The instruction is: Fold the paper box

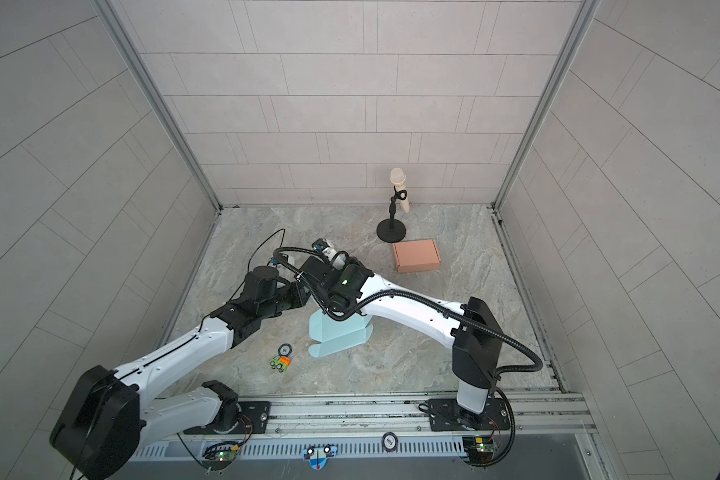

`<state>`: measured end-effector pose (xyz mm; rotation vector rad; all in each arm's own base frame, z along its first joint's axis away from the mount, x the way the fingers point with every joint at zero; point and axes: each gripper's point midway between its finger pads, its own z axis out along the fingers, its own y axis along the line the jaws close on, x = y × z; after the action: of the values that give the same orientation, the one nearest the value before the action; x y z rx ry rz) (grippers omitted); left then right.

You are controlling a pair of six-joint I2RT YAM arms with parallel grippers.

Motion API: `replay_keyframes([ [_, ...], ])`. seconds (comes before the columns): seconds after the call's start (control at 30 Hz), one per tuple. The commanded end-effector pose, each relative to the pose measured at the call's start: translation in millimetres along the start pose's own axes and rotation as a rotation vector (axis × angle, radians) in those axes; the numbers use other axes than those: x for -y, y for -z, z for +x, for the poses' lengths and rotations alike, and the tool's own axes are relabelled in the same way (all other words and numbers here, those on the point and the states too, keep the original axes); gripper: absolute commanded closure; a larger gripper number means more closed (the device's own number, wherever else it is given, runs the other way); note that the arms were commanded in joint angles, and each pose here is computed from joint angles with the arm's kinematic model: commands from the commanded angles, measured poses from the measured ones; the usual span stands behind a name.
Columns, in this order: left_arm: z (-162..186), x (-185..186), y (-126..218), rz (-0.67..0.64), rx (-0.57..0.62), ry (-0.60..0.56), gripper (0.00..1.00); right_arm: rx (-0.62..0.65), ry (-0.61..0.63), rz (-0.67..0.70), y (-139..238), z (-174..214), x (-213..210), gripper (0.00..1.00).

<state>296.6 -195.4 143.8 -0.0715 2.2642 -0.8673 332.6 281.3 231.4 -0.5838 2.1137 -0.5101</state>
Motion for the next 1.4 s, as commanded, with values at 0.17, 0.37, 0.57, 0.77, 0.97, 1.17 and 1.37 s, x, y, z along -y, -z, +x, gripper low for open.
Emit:
replay_keyframes([
  [0.17, -25, 43, 16, 0.149, 0.078, -0.029, 0.90, -0.005, 0.075, 0.158, -4, -3, 10, 0.80],
  [0.37, -27, 44, 18, 0.158, 0.090, -0.013, 0.89, 0.003, 0.076, 0.190, -6, -5, 12, 0.76],
  [0.57, -18, 51, 18, 0.177, 0.072, -0.023, 0.89, 0.002, 0.093, 0.223, -10, -4, 13, 0.84],
  [0.77, -17, 51, 20, 0.176, 0.081, -0.022, 0.89, 0.001, 0.119, 0.259, -13, -3, 15, 0.95],
  [0.97, -16, 48, 17, 0.162, 0.077, -0.023, 0.89, 0.028, 0.094, 0.252, -4, -9, 16, 0.84],
  [1.17, -12, 38, 9, 0.130, 0.073, 0.001, 0.89, 0.069, 0.053, 0.214, 13, -16, 11, 0.67],
  [1.37, -17, 31, -1, 0.095, 0.093, 0.011, 0.89, 0.083, -0.015, 0.120, 30, -14, 4, 0.46],
])
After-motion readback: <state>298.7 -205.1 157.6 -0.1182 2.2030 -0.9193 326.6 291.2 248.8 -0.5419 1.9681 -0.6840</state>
